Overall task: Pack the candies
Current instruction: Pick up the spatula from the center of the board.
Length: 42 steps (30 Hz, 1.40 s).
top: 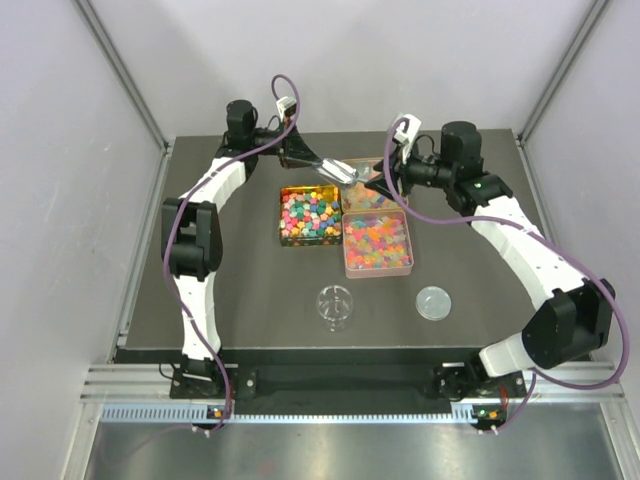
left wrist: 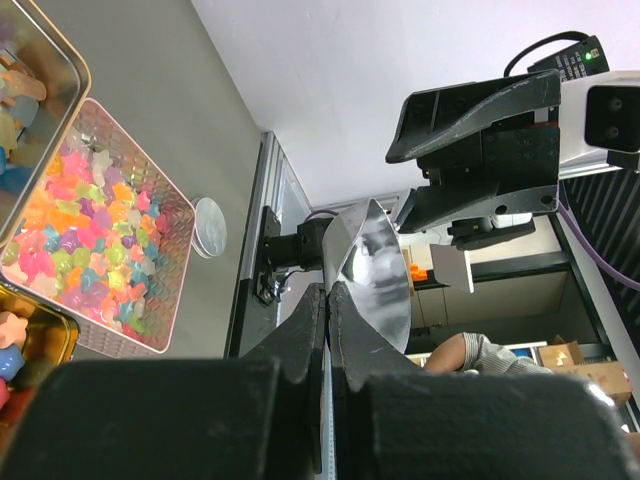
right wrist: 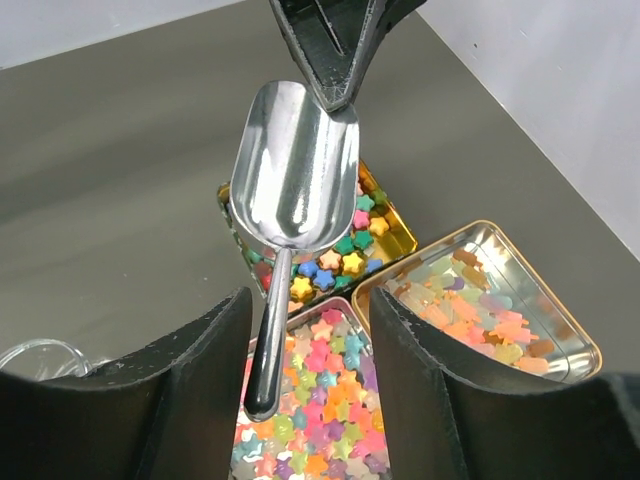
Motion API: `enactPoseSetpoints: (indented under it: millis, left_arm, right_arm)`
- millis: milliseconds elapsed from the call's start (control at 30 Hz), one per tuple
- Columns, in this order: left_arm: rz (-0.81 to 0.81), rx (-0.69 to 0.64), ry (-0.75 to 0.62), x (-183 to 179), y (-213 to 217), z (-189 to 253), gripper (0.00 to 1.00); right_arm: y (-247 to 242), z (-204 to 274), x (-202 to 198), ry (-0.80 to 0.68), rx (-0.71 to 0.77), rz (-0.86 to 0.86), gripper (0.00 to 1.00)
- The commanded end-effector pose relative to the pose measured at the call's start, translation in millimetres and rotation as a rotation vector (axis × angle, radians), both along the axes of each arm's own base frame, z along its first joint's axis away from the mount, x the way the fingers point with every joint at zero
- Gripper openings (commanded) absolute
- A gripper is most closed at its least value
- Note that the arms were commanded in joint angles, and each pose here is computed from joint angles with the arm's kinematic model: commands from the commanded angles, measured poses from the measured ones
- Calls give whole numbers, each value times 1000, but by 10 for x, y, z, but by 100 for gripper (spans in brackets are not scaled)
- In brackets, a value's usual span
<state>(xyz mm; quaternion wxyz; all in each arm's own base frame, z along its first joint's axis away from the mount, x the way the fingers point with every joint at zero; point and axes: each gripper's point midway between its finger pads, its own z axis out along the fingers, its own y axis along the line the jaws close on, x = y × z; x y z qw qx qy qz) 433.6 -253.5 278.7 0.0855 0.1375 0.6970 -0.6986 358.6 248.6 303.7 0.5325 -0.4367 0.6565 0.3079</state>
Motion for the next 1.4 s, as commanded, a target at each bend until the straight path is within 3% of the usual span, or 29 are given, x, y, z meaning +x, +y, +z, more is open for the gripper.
enactPoseSetpoints:
  millis: [0, 500, 967, 1367]
  left_arm:
    - [-67, -18, -82, -127, 65, 211, 0]
    - [-67, -16, -69, -130, 58, 178, 0]
    - [-82, -10, -17, -133, 18, 59, 0]
    - [-88, -9, -9, -133, 13, 47, 0]
  right_arm:
    - [49, 37, 0, -29, 7, 15, 50]
    - [121, -1, 60, 2, 46, 17, 37]
    - [224, 326, 79, -46, 109, 32, 35]
    - [286, 270, 110, -32, 112, 41, 34]
